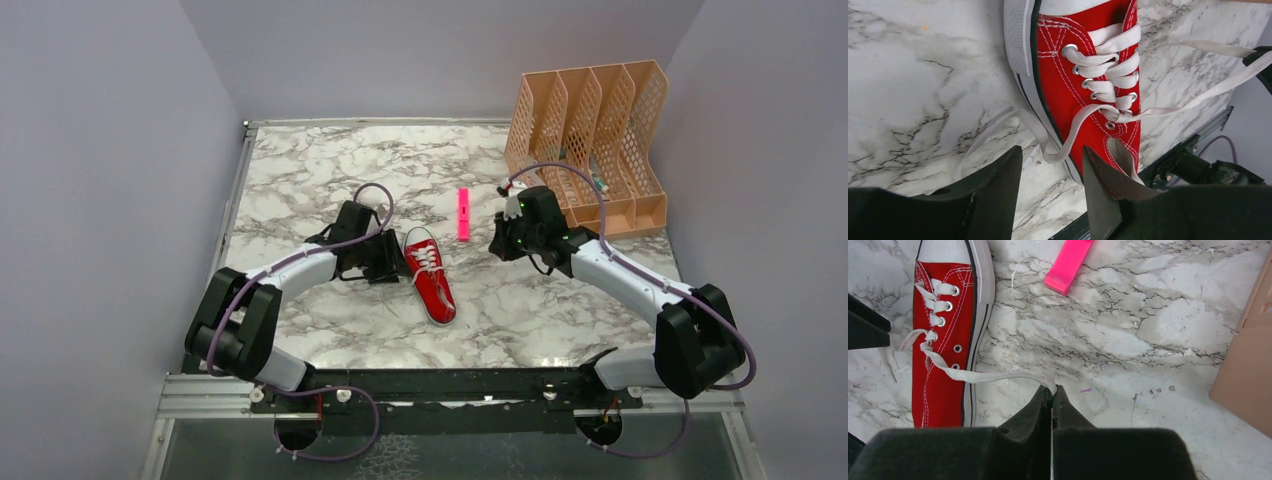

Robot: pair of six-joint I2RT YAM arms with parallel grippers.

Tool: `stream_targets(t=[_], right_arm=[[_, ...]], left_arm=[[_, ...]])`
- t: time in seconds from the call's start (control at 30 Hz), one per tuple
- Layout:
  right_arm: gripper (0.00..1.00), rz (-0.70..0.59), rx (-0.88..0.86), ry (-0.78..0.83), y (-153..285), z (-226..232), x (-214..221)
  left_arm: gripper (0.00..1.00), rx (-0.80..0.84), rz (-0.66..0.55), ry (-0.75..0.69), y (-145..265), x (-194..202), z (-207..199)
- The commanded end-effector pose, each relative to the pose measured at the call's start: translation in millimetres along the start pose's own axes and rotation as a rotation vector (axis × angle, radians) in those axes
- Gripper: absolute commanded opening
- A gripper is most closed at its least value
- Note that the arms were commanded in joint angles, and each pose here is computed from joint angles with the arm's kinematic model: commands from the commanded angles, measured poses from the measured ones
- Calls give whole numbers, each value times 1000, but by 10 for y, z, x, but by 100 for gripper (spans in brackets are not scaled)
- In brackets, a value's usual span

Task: Tie the shoes

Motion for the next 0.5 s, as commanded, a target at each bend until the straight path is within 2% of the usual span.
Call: stream_targets(t=[0.0, 0.27, 0.43, 0.47], right_arm=[[1, 1, -4, -12, 60, 3, -3], [1, -8, -10, -21, 68, 22, -41], [1, -6, -14, -22, 71, 30, -44], [1, -5, -13, -22, 74, 29, -45]], left_arm=[[48, 126, 18, 66, -103, 27, -167], [54, 112, 51, 106, -196, 59, -144], [42, 107, 51, 97, -165, 57, -170], [36, 104, 52, 94, -157, 68, -172]])
Point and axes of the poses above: each gripper's point midway between its finger pads, its own y axis back along the fingers, its own z axis along the line the jaws close on, x = y × z, the point moved 3 cm from there along y, back along the fingers, and after that the axes turned 3 degrees about -y, right-handed, at the moved point
